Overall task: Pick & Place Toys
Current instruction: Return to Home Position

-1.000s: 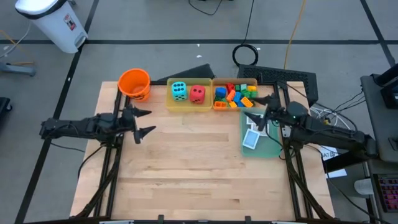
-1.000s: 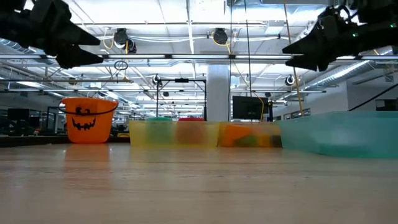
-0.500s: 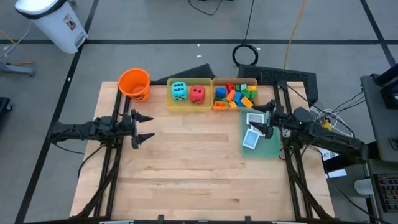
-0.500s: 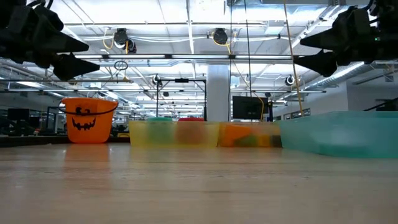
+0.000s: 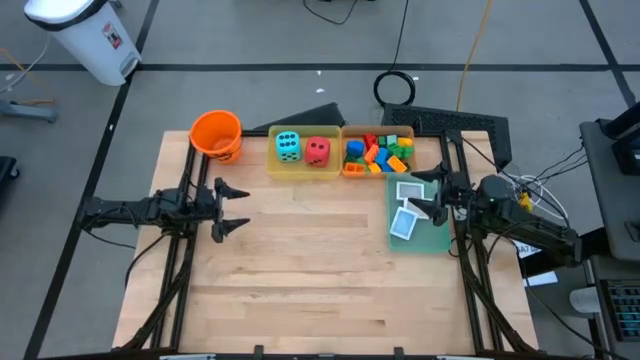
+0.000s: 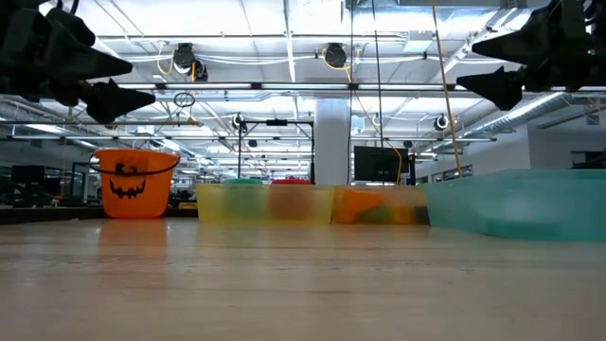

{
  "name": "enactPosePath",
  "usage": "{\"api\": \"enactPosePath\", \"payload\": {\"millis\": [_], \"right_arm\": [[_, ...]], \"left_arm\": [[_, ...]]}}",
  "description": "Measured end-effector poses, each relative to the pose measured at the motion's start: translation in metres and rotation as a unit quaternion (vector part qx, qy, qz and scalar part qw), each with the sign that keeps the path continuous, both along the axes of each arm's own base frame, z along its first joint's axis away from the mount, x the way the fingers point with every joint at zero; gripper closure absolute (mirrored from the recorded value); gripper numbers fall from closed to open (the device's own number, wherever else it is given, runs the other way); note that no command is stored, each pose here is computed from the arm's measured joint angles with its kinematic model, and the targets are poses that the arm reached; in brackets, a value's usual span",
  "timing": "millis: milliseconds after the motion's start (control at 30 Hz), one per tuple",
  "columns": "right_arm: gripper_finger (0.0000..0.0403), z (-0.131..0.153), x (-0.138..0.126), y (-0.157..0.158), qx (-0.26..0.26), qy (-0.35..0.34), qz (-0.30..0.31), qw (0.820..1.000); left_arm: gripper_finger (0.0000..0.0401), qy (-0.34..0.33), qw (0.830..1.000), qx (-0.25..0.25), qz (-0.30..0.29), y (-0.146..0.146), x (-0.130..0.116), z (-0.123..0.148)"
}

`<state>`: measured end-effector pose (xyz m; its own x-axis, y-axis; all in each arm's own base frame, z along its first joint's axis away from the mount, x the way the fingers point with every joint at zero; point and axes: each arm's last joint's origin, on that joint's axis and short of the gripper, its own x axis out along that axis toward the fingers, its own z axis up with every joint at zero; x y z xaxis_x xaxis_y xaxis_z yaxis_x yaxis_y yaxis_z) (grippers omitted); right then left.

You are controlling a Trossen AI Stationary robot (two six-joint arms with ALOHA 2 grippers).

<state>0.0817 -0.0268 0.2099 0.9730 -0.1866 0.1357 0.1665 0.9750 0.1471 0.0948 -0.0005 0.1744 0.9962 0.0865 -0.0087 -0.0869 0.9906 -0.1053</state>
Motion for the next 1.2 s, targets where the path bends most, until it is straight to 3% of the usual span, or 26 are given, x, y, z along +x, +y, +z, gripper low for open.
{"api": "enactPosePath", "payload": {"millis": [200, 500, 800, 1000, 1200], "right_arm": [[0.0038, -0.001, 0.001, 0.001, -0.015, 0.007, 0.023, 1.000], [0.0038, -0.026, 0.009, -0.002, -0.003, 0.001, 0.021, 1.000], [0.0038, -0.022, 0.008, -0.001, -0.039, -0.027, 0.023, 0.999], [0.0038, -0.023, 0.009, 0.002, -0.055, -0.019, 0.087, 0.994], [0.0038, -0.024, 0.009, 0.001, -0.050, -0.012, 0.072, 0.996]], "left_arm": [[0.0009, 0.005, 1.000, 0.015, 0.009, 0.001, 0.000, -0.001], [0.0009, 0.003, 1.000, 0.024, 0.004, 0.000, 0.000, 0.000], [0.0009, 0.002, 1.000, 0.025, 0.004, 0.000, 0.000, 0.000], [0.0009, 0.002, 1.000, 0.025, 0.004, 0.000, 0.000, 0.000], [0.0009, 0.002, 1.000, 0.025, 0.004, 0.000, 0.000, 0.000]]}}
